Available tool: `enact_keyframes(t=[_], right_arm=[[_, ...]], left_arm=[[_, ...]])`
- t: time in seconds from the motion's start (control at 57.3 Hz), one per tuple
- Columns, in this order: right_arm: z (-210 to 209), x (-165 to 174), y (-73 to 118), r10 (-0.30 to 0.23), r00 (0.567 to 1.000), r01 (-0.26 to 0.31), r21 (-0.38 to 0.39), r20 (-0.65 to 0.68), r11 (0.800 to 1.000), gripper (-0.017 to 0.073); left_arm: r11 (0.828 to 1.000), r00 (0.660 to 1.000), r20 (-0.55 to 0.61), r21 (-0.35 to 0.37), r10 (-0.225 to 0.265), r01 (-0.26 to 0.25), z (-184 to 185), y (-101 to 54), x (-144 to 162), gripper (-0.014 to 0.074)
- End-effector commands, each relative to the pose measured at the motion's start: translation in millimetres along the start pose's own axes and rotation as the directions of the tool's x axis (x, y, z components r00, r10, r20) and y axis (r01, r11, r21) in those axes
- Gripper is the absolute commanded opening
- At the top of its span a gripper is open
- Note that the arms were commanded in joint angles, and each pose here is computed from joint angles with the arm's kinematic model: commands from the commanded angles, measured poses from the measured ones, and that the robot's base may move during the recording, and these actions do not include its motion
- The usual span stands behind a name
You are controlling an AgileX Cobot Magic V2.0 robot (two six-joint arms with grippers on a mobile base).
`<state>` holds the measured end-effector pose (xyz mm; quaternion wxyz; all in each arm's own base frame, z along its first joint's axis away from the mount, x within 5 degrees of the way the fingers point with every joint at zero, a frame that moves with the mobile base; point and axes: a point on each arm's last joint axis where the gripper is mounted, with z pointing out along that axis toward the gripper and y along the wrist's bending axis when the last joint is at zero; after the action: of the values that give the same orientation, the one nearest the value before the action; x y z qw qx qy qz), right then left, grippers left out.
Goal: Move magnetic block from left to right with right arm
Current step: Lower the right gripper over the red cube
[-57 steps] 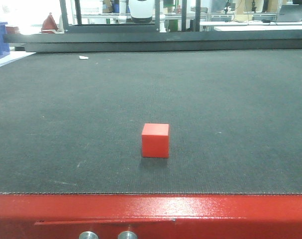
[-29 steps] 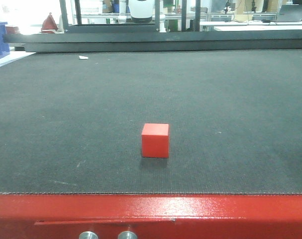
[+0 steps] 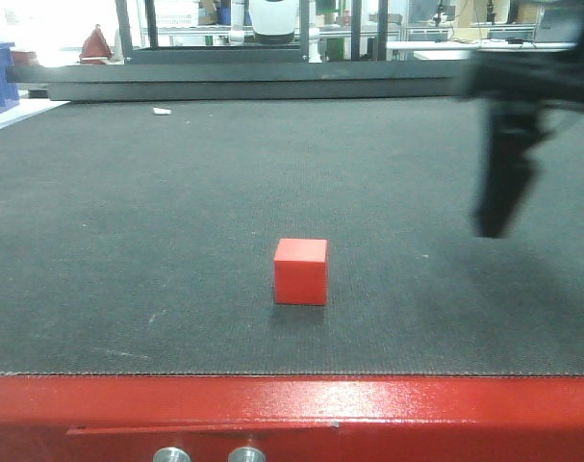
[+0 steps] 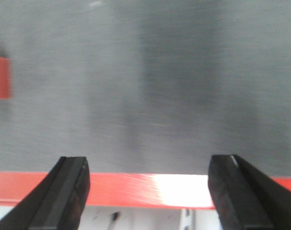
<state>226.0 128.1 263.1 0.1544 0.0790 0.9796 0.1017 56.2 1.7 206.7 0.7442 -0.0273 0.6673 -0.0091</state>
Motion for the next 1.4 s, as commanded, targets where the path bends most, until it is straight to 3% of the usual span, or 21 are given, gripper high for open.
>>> enact_keyframes(t=[0.0,0.157,0.349,0.593,0.837,1.099,1.378], right_arm=[[-5.6,-14.5,26.3,0.005,0.999,-0.002,-0.047,0.049,0.999,0.0603],[8.2,-24.5,66.5,-0.055,0.998,0.056,-0.058,0.021,0.997,0.0603],[22.5,-41.1,103.1,-0.066,0.998,0.066,-0.048,-0.01,0.997,0.0603],[35.1,-50.3,134.7,-0.058,0.998,0.056,-0.04,-0.036,0.998,0.0603],[58.9,-47.8,137.3,0.011,0.997,-0.01,0.017,-0.077,1.0,0.0603],[66.8,-47.8,136.6,0.016,0.997,-0.013,0.04,-0.08,0.999,0.0589],[66.6,-48.2,133.5,-0.003,0.997,0.009,0.076,-0.074,0.997,0.0349]], left_arm=[[1.0,0.996,0.086,0.003,-0.006,0.005,-0.9,0.2,-5.7,-0.0126],[1.0,0.996,0.086,0.003,-0.006,0.005,-0.9,0.2,-5.7,-0.0126],[1.0,0.996,0.086,0.003,-0.006,0.005,-0.9,0.2,-5.7,-0.0126],[1.0,0.996,0.086,0.003,-0.006,0.005,-0.9,0.2,-5.7,-0.0126],[1.0,0.996,0.086,0.003,-0.006,0.005,-0.9,0.2,-5.7,-0.0126],[1.0,0.996,0.086,0.003,-0.006,0.005,-0.9,0.2,-5.7,-0.0126],[1.0,0.996,0.086,0.003,-0.006,0.005,-0.9,0.2,-5.7,-0.0126]])
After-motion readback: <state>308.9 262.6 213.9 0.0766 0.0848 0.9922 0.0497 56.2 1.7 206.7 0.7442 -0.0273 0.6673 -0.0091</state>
